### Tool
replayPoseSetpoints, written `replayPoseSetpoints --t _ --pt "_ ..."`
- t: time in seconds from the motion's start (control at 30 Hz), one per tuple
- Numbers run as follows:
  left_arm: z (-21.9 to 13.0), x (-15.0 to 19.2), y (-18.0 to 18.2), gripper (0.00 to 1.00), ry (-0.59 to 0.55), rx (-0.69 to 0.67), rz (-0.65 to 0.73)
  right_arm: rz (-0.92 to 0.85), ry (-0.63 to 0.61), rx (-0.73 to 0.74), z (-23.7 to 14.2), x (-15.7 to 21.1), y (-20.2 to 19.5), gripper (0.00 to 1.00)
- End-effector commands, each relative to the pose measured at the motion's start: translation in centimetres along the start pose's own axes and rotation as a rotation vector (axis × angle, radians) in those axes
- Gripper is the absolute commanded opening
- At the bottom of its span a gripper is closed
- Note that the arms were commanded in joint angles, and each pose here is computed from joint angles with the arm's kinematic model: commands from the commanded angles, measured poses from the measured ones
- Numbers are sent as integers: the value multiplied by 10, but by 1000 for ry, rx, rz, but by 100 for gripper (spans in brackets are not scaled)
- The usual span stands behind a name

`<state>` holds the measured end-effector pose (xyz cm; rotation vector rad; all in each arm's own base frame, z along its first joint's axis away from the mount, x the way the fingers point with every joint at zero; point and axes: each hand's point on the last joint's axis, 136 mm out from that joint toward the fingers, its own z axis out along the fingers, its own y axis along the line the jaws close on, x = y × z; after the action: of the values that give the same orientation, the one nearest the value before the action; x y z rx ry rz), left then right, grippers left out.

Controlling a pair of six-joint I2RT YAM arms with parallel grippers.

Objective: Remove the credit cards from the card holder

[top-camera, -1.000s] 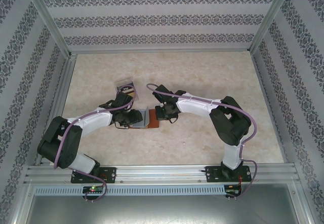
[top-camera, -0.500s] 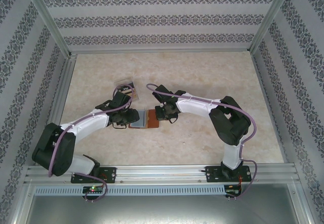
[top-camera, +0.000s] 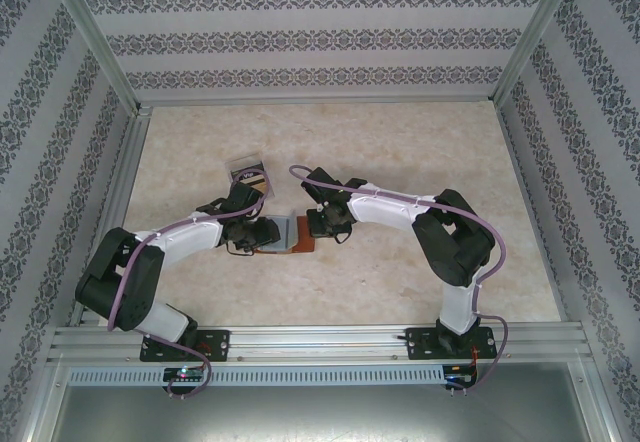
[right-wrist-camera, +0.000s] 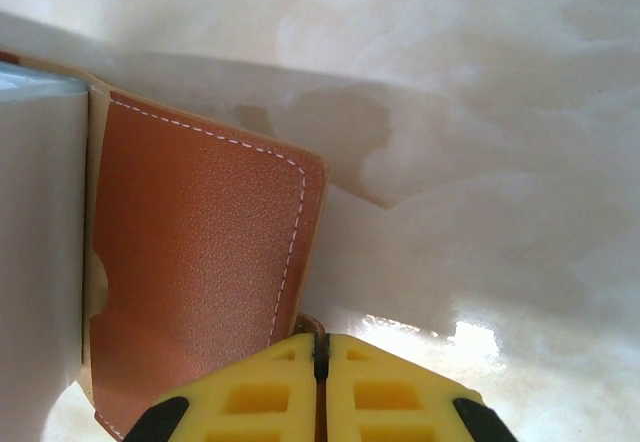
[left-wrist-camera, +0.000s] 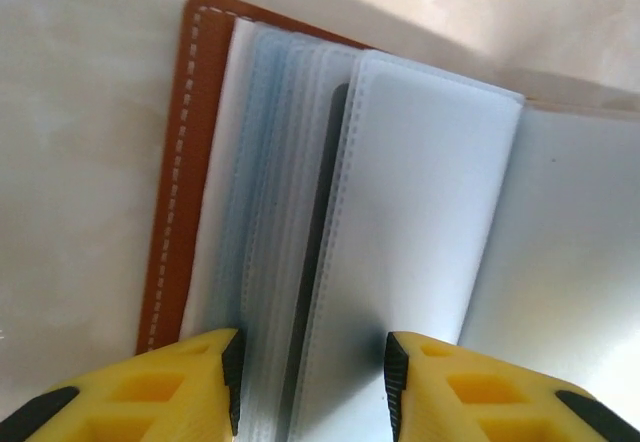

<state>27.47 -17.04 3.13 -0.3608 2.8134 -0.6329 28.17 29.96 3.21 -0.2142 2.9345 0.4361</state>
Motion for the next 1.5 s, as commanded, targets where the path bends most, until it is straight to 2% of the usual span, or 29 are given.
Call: replayPoseSetpoints --t 0.0,0.1,0.13,0.37,0.57,0.8,1.1,1.27,1.37,1.47 --pt "-5 -7 -27 45 -22 133 15 -2 11 -13 5 0 4 7" --pt "-16 -11 -42 59 -39 198 28 -1 15 -11 6 1 4 7" --pt "-21 -12 -47 61 -47 221 33 0 13 -13 6 0 4 7" --pt "-41 -15 -83 56 -74 368 64 22 13 -18 7 0 -1 7" --pt "-28 -5 -94 54 -20 379 86 51 -9 -28 2 -3 -6 7" --pt "-18 -4 -80 53 -25 295 73 78 -58 -28 -12 -9 -16 8" --pt "-43 -23 -38 50 -153 125 53 72 -111 -41 -29 -18 -13 16" --pt "-36 -17 -21 49 -126 97 49 58 -137 -65 -37 -25 0 23" --pt "-23 -10 -13 48 -93 82 38 43 -147 -76 -42 -28 8 24" --pt "-12 -5 -7 47 -62 72 24 28 -154 -97 -45 -30 18 34"
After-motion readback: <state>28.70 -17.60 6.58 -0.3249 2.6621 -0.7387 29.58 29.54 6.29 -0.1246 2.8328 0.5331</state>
